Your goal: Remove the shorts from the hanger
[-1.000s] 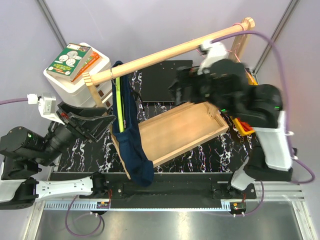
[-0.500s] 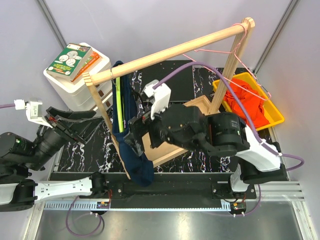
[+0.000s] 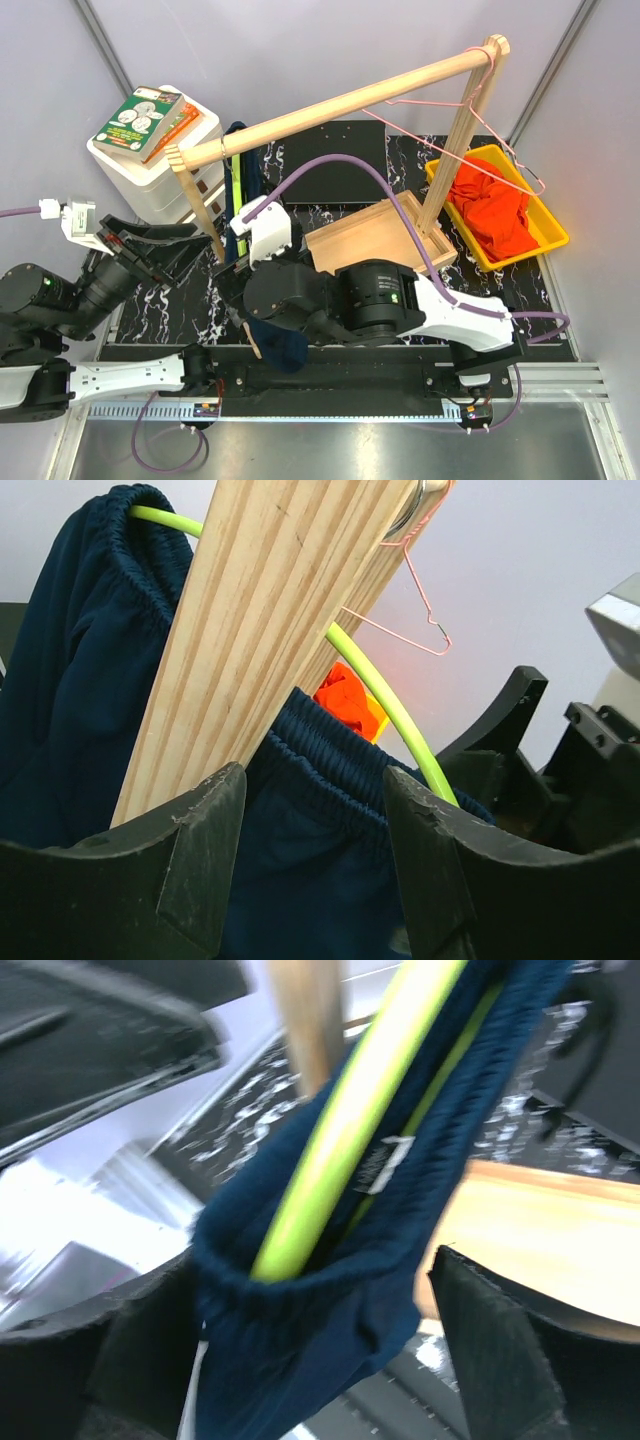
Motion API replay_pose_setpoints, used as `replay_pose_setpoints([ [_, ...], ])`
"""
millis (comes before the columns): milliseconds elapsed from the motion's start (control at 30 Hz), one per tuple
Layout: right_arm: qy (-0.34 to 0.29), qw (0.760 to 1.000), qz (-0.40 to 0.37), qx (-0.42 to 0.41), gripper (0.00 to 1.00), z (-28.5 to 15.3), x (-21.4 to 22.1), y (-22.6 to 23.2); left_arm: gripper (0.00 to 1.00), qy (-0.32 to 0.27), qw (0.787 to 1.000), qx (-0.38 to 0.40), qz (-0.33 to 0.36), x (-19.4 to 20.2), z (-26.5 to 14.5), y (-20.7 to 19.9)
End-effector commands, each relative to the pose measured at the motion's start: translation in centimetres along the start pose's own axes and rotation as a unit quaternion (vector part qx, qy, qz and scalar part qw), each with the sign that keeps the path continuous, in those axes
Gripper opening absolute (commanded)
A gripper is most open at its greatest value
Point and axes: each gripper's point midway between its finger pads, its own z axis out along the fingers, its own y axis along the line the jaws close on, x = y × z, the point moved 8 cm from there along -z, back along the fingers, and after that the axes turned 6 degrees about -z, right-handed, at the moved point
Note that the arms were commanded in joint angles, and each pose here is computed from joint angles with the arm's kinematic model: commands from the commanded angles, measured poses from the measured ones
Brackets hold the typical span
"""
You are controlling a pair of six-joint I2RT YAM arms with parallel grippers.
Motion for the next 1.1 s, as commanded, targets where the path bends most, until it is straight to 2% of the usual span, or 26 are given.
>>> replay_pose_setpoints([
  [0, -0.056, 0.994, 0.021, 0.095, 0.89, -0.5, -1.6, -2.3, 0.6, -0.002, 1.0, -0.005, -0.005, -0.1, 0.7, -0.5],
  [33, -0.061, 0.993, 0.022, 0.096, 0.83, -0.7, -1.8, -2.6, 0.6, -0.002, 1.0, -0.004, -0.004, -0.2, 0.8, -0.6],
  [67, -0.07, 0.992, 0.028, 0.096, 0.67, -0.6, -2.1, -2.5, 0.6, -0.002, 1.0, -0.004, -0.005, -0.2, 0.8, -0.6],
  [167, -0.079, 0.992, 0.032, 0.095, 0.37, -0.8, -2.4, -2.7, 0.59, 0.002, 1.0, -0.005, -0.003, 0.0, 1.1, -0.8],
  [233, -0.082, 0.991, 0.032, 0.097, 0.32, -1.0, -2.5, -2.9, 0.59, 0.005, 1.0, -0.005, -0.002, 0.1, 1.4, -1.0],
  [300, -0.083, 0.991, 0.028, 0.103, 0.15, -1.0, -2.3, -3.1, 0.59, 0.009, 1.0, -0.004, -0.001, 0.2, 1.6, -1.1],
  [400, -0.088, 0.989, 0.029, 0.117, 0.01, -1.4, -2.4, -3.9, 0.58, 0.015, 1.0, -0.001, 0.002, 0.4, 1.9, -1.4],
  [600, -0.119, 0.985, 0.024, 0.122, 0.0, -3.6, -4.4, -5.9, 0.57, 0.013, 0.999, 0.028, -0.013, 0.4, 2.3, -2.4],
  [833, -0.17, 0.981, 0.055, 0.081, 0.0, -7.1, -8.0, -7.8, 0.57, 0.013, 0.999, 0.044, -0.019, 0.8, 3.1, -3.1],
  [1067, -0.176, 0.981, 0.067, 0.054, 0.0, -8.9, -7.7, -9.3, 0.57, 0.02, 0.998, 0.062, -0.023, 1.1, 3.8, -3.9],
])
